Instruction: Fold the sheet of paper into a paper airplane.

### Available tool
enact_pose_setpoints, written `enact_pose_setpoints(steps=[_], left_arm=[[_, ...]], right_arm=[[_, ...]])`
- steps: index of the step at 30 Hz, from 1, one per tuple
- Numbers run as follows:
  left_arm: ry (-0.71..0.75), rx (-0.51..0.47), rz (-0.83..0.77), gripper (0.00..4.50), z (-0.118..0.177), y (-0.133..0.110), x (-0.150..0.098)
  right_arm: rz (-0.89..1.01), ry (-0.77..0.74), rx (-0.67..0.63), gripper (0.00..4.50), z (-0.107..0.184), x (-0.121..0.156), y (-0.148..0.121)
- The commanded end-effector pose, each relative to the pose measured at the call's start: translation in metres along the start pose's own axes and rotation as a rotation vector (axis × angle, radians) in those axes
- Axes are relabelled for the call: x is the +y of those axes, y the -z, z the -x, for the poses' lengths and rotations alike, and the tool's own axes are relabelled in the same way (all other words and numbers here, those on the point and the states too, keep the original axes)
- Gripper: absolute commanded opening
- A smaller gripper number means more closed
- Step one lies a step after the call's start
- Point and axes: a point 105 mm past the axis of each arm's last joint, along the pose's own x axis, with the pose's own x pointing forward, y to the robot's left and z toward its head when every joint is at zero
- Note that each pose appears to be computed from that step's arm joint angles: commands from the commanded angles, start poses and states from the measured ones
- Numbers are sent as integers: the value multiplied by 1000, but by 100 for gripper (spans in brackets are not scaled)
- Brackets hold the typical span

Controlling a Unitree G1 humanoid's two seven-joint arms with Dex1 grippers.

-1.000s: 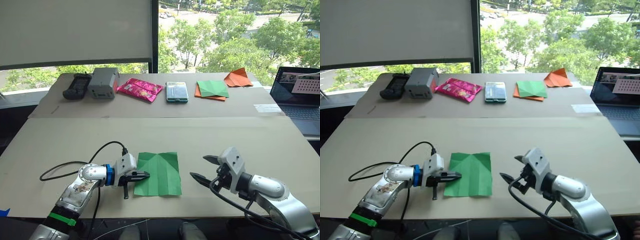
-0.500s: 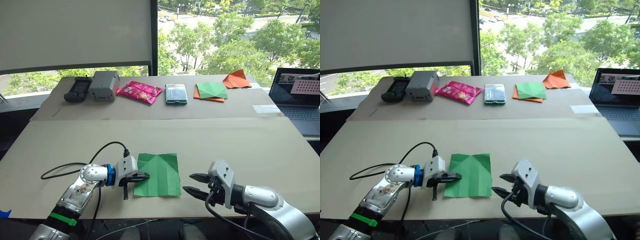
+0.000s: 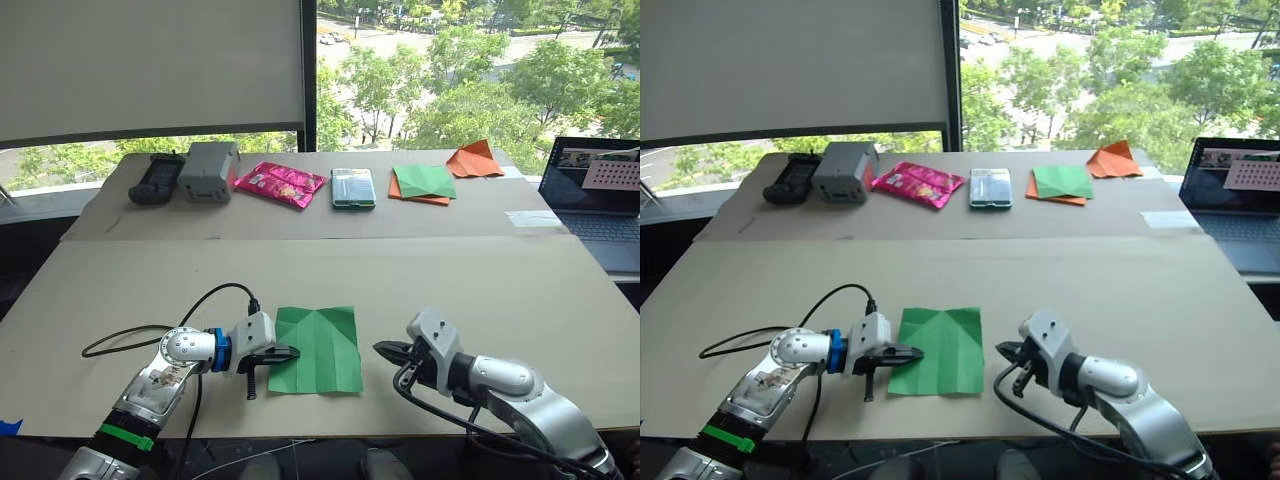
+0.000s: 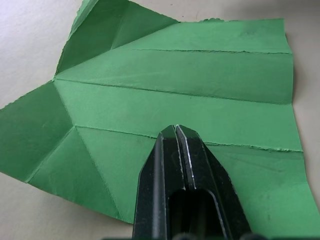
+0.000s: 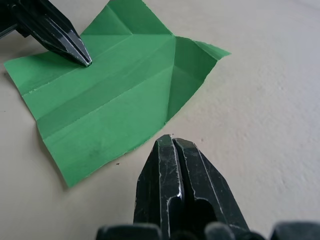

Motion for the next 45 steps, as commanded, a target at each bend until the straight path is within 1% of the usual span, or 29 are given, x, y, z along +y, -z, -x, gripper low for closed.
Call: enact_pose_setpoints(steps=[1, 2, 4, 5, 6, 8, 12, 15, 19, 23, 29, 33, 37, 45], left_arm=[[50, 92, 48, 0, -3, 24, -12], [50, 91, 49, 0, -3, 24, -11], [50, 90, 47, 0, -3, 23, -11], [50, 89, 46, 0, -3, 22, -11], [52, 89, 45, 0, -3, 22, -11], [56, 88, 44, 0, -4, 21, -12], [60, 93, 44, 0, -1, 21, -14], [61, 100, 44, 0, 3, 21, -14], [63, 111, 44, 0, 7, 23, -13], [69, 118, 41, 0, 9, 23, -12], [78, 121, 38, 0, 8, 23, -11], [83, 119, 35, 0, 8, 22, -9], [86, 116, 33, 0, 6, 22, -7], [85, 113, 25, 0, 5, 21, -3]], right_arm=[[15, -53, -47, 3, 6, 8, -13], [-15, -95, -67, 3, 9, 15, -16], [-77, -239, -82, 3, 14, 43, -21], [-113, -321, -66, 3, 17, 60, -20], [-131, -370, -47, 3, 17, 71, -17], [-155, -377, -23, 3, 11, 80, -10], [-172, -321, -4, 3, -1, 85, 0], [-157, -270, 26, 3, -7, 85, 10], [-183, -209, 45, 3, -10, 84, 20], [-158, -86, 67, 3, -13, 73, 31], [-158, 96, 55, 3, -8, 50, 40], [-195, 164, 39, 3, -5, 47, 46], [-239, 236, -24, 3, -7, 41, 46], [-360, 298, -212, 3, -18, 32, 26]])
